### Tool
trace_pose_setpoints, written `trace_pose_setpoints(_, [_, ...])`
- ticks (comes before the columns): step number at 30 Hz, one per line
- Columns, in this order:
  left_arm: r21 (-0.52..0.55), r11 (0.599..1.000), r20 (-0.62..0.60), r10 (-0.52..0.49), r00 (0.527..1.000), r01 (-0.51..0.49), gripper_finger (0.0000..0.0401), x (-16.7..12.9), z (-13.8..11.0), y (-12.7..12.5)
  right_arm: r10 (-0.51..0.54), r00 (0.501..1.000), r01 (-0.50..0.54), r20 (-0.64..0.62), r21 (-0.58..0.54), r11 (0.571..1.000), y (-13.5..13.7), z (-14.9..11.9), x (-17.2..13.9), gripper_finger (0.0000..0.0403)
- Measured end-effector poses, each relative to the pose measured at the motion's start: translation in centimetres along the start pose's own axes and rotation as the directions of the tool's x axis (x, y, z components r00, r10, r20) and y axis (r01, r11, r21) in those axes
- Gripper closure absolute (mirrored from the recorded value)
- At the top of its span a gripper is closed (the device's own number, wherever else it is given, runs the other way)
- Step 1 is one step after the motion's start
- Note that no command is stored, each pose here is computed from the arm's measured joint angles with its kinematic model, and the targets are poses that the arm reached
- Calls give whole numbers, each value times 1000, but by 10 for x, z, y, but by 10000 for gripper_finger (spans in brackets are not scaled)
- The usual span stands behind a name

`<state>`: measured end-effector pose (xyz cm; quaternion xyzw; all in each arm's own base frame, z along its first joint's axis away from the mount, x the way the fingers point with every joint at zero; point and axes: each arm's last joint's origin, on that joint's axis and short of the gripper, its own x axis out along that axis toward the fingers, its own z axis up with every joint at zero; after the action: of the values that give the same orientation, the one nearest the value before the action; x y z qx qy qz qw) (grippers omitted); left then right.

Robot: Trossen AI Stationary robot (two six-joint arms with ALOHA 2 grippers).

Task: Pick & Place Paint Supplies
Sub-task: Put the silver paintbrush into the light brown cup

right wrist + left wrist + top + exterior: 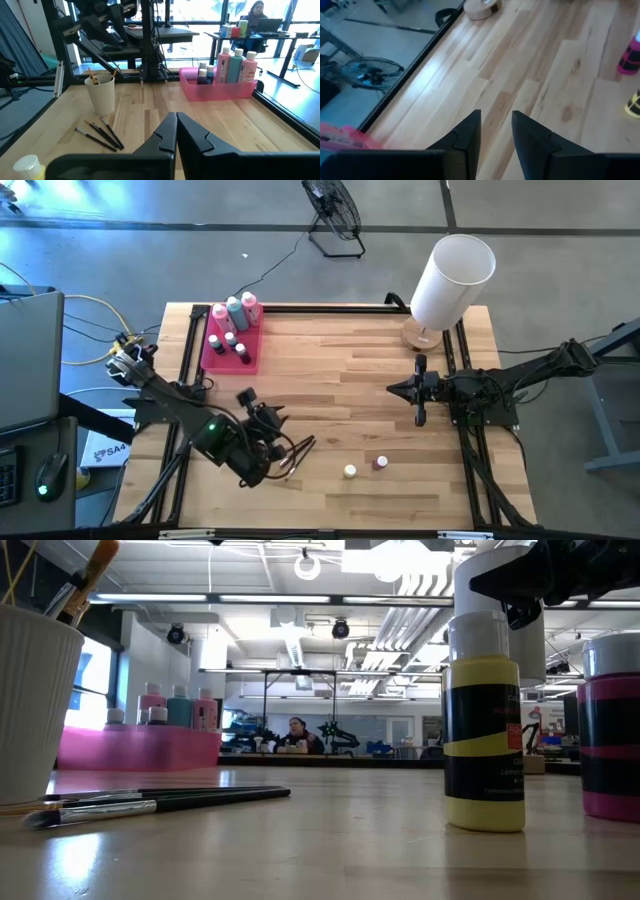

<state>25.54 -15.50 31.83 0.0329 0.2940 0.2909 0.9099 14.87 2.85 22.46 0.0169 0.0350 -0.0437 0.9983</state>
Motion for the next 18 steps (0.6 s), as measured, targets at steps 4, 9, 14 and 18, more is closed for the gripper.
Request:
trace_pose_setpoints(4, [11, 999, -7, -48, 999, 48, 295, 7, 7, -3, 0, 1000, 0, 0, 0, 1000, 0, 0, 0, 400])
trace_pose_setpoints(9, [36, 994, -7, -107, 994, 108, 295, 19, 13, -6, 0, 1000, 0, 0, 0, 1000, 0, 0, 0, 400])
trace_pose_setpoints(14, [64, 975, -13, -213, 977, 213, 295, 47, 6, -8, 0, 1000, 0, 0, 0, 1000, 0, 0, 0, 400])
trace_pose_setpoints(18, [83, 951, -22, -297, 955, 298, 295, 72, 3, -2, 0, 1000, 0, 1, 0, 1000, 0, 0, 0, 400])
